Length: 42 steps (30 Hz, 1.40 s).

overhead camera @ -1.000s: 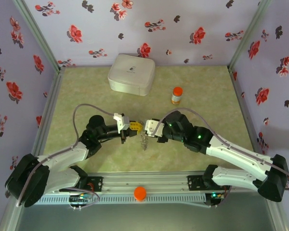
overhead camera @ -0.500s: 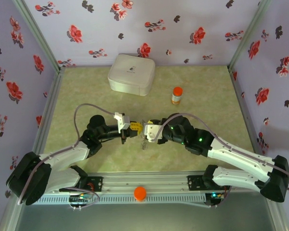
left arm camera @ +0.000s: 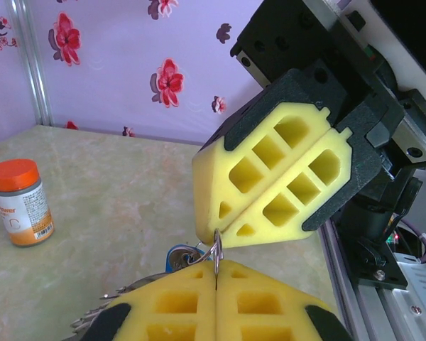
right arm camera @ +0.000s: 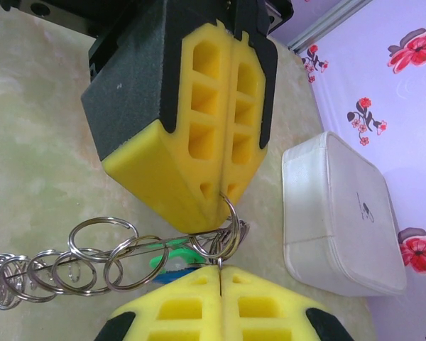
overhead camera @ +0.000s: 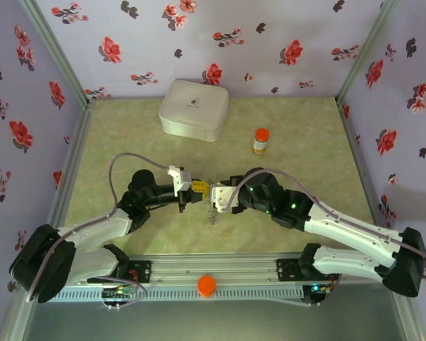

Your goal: Put the keys on the keyring

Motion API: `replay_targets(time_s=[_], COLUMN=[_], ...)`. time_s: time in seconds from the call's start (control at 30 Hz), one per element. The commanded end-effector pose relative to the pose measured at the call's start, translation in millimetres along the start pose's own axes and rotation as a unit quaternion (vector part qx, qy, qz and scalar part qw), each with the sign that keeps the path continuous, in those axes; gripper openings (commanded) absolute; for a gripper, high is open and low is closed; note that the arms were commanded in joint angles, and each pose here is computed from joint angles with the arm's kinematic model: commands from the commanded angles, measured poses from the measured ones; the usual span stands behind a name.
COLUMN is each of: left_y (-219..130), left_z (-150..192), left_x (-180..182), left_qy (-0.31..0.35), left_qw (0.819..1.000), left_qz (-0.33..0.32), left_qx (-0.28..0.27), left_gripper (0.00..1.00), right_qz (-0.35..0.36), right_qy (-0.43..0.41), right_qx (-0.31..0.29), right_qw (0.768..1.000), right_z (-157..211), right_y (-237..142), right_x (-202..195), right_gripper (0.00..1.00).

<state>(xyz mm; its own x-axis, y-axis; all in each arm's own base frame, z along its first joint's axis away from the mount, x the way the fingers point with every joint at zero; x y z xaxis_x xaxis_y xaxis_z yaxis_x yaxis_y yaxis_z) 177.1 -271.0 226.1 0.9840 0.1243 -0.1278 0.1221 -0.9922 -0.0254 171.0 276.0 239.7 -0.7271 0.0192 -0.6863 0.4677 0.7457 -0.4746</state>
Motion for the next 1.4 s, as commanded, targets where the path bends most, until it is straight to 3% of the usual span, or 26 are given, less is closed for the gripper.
replay_targets(time_s=[0.0,0.2,0.4,0.6,0.77,0.93,1.37], left_y=[-0.6,-1.7,-3.1,-2.7,-1.8,-0.2,-0.7], left_z=[-15.9,-19.6,-20.9,-19.0,-15.1,-12.6,-14.4], left_x=[-2.4,-1.8,-0.4,-1.1,-3.5,-7.9,-12.3], left_qy=[0.017,0.024,0.032,0.036,0.042,0.053,0.059], left_qw=[0.999,0.999,0.999,0.999,0.999,0.998,0.997], left_qz=[0.010,0.004,-0.006,-0.003,0.006,0.017,0.029], left_qx=[-0.030,-0.038,-0.041,-0.038,-0.031,-0.027,-0.029], left_gripper=[0.00,0.00,0.00,0.00,0.00,0.00,0.00], right_qz=[-0.019,-0.039,-0.015,0.013,-0.001,-0.042,-0.082], right_qy=[-0.014,-0.006,0.017,0.079,0.211,0.248,0.275], right_qx=[0.011,-0.006,-0.017,-0.031,-0.110,-0.161,-0.156], right_qw=[1.000,0.999,1.000,0.996,0.971,0.954,0.945], right_z=[2.4,-3.0,-6.8,-2.9,-4.1,-17.5,-11.1], right_y=[2.9,8.2,3.4,-12.0,-26.2,-26.8,-8.3], right_x=[10.0,22.0,14.7,0.0,-16.2,-12.6,-2.0], right_gripper=[0.00,0.00,0.00,0.14,0.24,0.30,0.30])
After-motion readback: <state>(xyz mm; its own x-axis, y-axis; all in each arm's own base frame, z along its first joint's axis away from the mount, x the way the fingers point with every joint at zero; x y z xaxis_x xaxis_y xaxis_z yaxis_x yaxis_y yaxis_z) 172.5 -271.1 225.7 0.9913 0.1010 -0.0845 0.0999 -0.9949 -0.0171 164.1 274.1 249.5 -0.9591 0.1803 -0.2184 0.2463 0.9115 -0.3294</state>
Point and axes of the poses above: each hand's point on the last joint's axis, 136 mm out from that joint toward the fingers, its own y axis out along the fingers, its own x axis along the line the jaws close on, z = x × y, the point moved 3 cm from there along -y, back along the fingers, and after that the axes turned 4 degrees about -y, right-handed, at the moved point
